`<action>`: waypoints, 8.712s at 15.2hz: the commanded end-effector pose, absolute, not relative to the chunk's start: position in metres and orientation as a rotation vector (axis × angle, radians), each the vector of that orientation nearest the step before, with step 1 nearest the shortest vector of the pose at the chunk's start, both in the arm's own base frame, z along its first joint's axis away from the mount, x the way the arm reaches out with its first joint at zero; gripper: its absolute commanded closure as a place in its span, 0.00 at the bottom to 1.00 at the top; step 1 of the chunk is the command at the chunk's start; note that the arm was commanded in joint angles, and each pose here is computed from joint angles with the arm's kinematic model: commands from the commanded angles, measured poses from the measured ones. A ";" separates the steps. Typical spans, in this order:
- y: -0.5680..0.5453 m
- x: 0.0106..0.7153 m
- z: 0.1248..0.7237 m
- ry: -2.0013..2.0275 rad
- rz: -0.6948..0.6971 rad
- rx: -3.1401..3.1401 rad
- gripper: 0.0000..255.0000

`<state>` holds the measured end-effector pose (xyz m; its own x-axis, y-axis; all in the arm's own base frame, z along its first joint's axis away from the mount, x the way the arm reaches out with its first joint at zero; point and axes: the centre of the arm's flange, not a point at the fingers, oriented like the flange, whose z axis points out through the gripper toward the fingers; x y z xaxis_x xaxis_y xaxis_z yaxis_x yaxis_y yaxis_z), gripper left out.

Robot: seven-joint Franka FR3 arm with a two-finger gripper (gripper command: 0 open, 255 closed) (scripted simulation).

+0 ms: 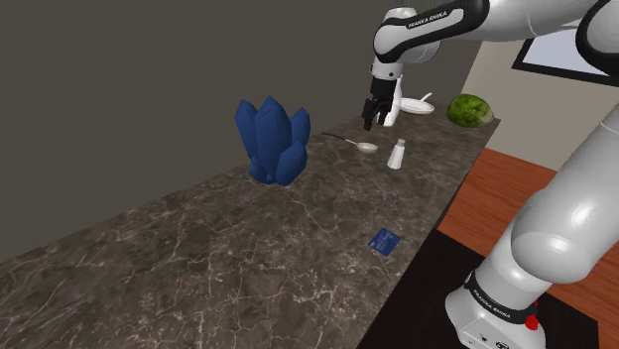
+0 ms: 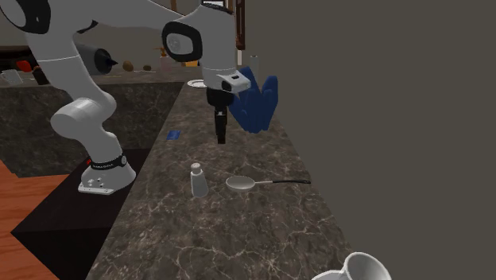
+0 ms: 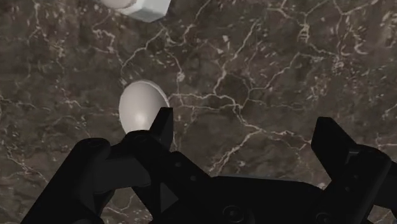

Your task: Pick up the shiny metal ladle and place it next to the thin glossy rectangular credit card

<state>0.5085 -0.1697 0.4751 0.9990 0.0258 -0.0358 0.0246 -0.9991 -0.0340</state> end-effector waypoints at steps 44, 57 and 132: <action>-0.266 0.654 0.364 -0.089 0.044 -3.027 1.00; -0.266 0.654 0.432 -0.089 0.044 -3.027 1.00; 0.279 0.342 0.349 -0.089 0.044 -3.027 1.00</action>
